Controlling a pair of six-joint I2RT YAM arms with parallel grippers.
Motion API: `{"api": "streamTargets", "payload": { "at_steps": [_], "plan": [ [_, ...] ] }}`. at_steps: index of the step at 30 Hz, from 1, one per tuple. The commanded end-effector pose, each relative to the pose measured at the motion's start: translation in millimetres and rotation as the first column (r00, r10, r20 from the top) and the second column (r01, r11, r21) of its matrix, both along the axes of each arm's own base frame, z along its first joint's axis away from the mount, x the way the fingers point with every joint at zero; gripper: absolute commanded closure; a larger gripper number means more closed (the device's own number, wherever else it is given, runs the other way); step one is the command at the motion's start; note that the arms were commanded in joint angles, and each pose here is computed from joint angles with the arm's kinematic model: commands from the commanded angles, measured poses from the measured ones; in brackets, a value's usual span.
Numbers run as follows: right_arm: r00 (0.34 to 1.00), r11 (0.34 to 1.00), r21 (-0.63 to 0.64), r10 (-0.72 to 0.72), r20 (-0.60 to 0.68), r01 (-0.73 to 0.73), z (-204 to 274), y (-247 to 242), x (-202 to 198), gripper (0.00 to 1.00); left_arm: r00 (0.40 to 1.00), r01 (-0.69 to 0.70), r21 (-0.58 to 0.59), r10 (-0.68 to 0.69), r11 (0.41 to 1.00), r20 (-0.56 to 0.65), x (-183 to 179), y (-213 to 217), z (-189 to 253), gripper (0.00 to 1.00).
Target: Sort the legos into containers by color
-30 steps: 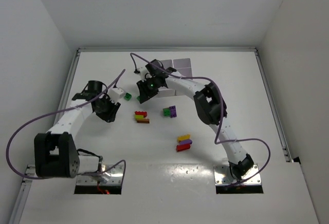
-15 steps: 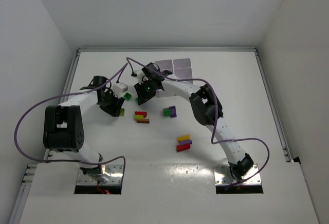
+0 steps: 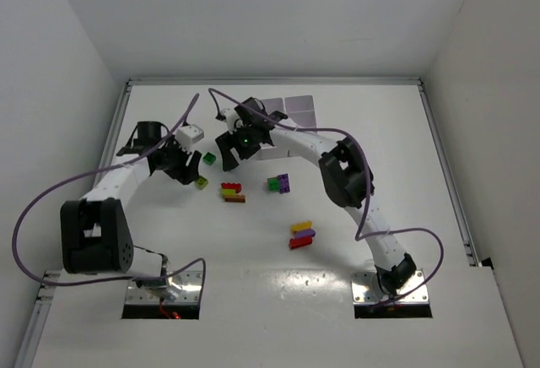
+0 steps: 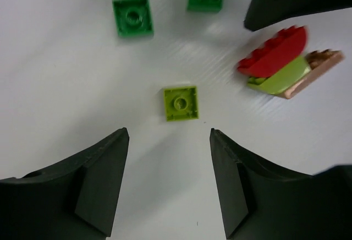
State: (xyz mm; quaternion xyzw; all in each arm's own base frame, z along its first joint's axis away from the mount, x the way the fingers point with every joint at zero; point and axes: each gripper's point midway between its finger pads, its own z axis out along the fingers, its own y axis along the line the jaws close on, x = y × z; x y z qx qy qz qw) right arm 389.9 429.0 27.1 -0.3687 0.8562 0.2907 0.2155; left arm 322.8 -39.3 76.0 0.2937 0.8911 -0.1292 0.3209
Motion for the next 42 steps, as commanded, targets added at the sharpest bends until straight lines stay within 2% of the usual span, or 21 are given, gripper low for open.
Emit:
{"api": "streamTargets", "payload": {
  "at_steps": [1, 4, 5, 8, 9, 10, 13, 14, 16, 20, 22, 24, 28, 32, 35, 38, 42],
  "plan": [
    [0.989, 0.994, 0.112, -0.010, 0.149, -0.007, 102, -9, 11, 0.20, 0.971, 0.196, -0.067, -0.185, 0.978, 0.150, -9, -34, 40, 0.33],
    [0.985, 0.989, 0.146, -0.038, 0.166, 0.013, 133, -33, 11, 0.20, 0.908, 0.389, -0.046, -0.374, 0.920, 0.188, -32, -63, 49, 0.33],
    [0.983, 0.989, 0.147, -0.033, 0.179, 0.007, 146, -47, 4, 0.20, 0.863, 0.477, -0.008, -0.466, 0.879, 0.195, -42, -74, 50, 0.33],
    [0.988, 0.991, 0.130, -0.044, 0.151, 0.025, 149, -88, -4, 0.20, 0.787, 0.605, 0.007, -0.599, 0.797, 0.149, -60, -92, 36, 0.33],
    [0.983, 0.990, 0.139, -0.031, 0.181, 0.006, 166, -101, -10, 0.20, 0.741, 0.657, 0.031, -0.653, 0.753, 0.156, -62, -99, 31, 0.33],
    [0.990, 0.992, 0.121, -0.033, 0.138, 0.017, 155, -121, -18, 0.20, 0.717, 0.684, 0.032, -0.680, 0.729, 0.155, -63, -103, 30, 0.33],
    [0.992, 0.994, 0.110, 0.011, 0.122, -0.024, 155, -153, -40, 0.25, 0.635, 0.762, 0.053, -0.761, 0.645, 0.133, -58, -115, 19, 0.41],
    [0.996, 0.995, 0.101, -0.006, 0.090, -0.003, 151, -169, -44, 0.25, 0.620, 0.775, 0.057, -0.775, 0.629, 0.126, -54, -116, 18, 0.41],
    [0.999, 0.995, 0.100, -0.026, 0.040, 0.022, 139, -187, -57, 0.25, 0.552, 0.828, 0.050, -0.827, 0.559, 0.110, -51, -126, 18, 0.41],
    [0.995, 0.992, 0.086, -0.093, 0.023, 0.091, 127, -219, -71, 0.26, 0.426, 0.899, 0.060, -0.898, 0.434, 0.111, -58, -147, 17, 0.44],
    [0.993, 0.990, 0.083, -0.113, 0.014, 0.112, 121, -229, -76, 0.26, 0.351, 0.928, 0.082, -0.928, 0.362, 0.125, -67, -161, 17, 0.50],
    [0.989, 0.987, 0.075, -0.145, -0.003, 0.145, 114, -240, -74, 0.26, 0.306, 0.945, 0.087, -0.945, 0.316, 0.115, -75, -170, 13, 0.57],
    [0.981, 0.978, 0.075, -0.195, -0.003, 0.195, 117, -257, -67, 0.27, 0.276, 0.958, 0.063, -0.958, 0.281, 0.078, -85, -176, 3, 0.59],
    [0.976, 0.971, 0.089, -0.219, -0.019, 0.220, 118, -266, -64, 0.27, 0.270, 0.959, 0.077, -0.962, 0.272, 0.039, -82, -174, -6, 0.59],
    [0.975, 0.970, 0.096, -0.223, -0.022, 0.224, 119, -268, -64, 0.27, 0.324, 0.938, 0.117, -0.945, 0.326, 0.029, -65, -176, -13, 0.55],
    [0.975, 0.970, 0.100, -0.218, -0.034, 0.221, 119, -267, -64, 0.27, 0.351, 0.927, 0.137, -0.936, 0.350, 0.020, -55, -176, -19, 0.54],
    [0.974, 0.971, 0.091, -0.219, -0.055, 0.223, 115, -266, -62, 0.27, 0.358, 0.920, 0.169, -0.934, 0.352, -0.006, -48, -175, -26, 0.51]
  ]
}}
